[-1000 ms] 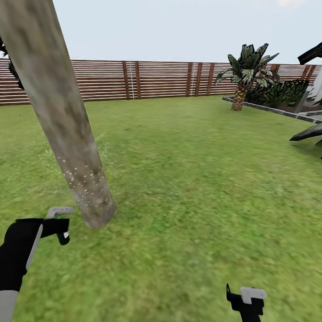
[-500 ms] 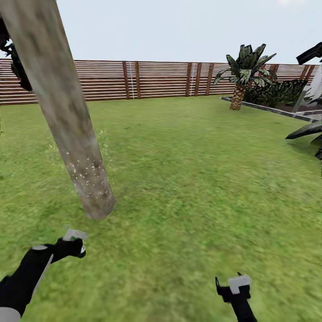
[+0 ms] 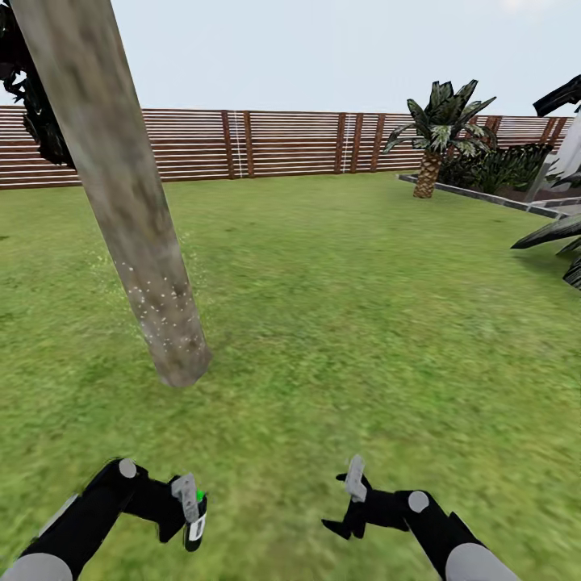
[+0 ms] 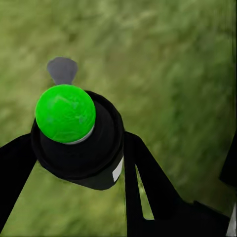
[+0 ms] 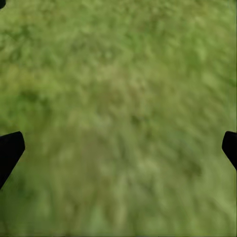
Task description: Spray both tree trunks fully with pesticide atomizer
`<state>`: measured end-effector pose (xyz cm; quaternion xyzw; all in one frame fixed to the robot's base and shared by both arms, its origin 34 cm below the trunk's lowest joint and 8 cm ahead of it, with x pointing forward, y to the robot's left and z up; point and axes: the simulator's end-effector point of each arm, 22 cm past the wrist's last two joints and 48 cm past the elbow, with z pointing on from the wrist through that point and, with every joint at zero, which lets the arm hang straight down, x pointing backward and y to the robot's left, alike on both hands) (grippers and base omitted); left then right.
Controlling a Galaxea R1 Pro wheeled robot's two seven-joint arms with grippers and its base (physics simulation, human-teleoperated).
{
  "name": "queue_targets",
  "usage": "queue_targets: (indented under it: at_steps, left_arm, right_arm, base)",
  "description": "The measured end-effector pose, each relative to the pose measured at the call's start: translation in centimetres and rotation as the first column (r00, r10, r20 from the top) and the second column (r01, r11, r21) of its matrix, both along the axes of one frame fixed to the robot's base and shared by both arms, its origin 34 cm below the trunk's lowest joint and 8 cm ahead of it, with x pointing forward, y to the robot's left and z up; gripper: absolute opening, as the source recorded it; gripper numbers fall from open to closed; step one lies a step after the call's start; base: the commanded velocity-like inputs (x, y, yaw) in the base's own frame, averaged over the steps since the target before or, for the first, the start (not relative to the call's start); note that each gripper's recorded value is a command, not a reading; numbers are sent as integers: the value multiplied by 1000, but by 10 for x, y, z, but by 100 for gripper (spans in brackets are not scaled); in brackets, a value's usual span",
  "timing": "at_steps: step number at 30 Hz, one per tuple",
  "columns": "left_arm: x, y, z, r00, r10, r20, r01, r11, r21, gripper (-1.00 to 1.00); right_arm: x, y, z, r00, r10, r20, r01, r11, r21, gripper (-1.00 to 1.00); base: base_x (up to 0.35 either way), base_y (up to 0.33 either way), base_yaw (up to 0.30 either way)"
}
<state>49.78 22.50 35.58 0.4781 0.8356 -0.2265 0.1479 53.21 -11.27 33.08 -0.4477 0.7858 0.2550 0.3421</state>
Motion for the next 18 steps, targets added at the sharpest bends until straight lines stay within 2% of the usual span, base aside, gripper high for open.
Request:
queue_targets:
  at_steps: [3,4,6,8,11,14,18]
  left_arm:
    - [-15,-24,-8,995,-92,-23,93,995,20,-100]
    - [-17,-29,-8,994,-103,-25,103,994,18,-100]
    - [-19,-44,-8,992,-120,-25,120,993,5,-100]
    - [-19,-54,-8,992,-128,-22,128,992,-4,-100]
    - [-23,-69,-11,986,-167,-19,167,986,16,-100]
    - [-32,-93,-17,976,-215,-31,216,976,32,-100]
    - [-37,-111,-22,974,-224,-35,224,974,24,-100]
  right_arm:
    - [-5,27,4,999,34,-1,-34,999,27,100]
    - [-8,34,4,999,55,-1,-55,998,25,-100]
    - [-19,46,2,992,125,-1,-125,992,8,-100]
    - [-24,51,1,989,151,-2,-151,989,1,-100]
    - [-26,55,1,987,163,-3,-163,987,2,-100]
    - [-27,61,2,986,168,-2,-168,986,8,-100]
    - [-30,87,9,983,182,3,-182,982,43,-100]
  base:
    - [0,0,0]
    - [0,0,0]
    - [0,0,0]
    - [0,0,0]
    - [0,0,0]
    - [0,0,0]
    - [0,0,0]
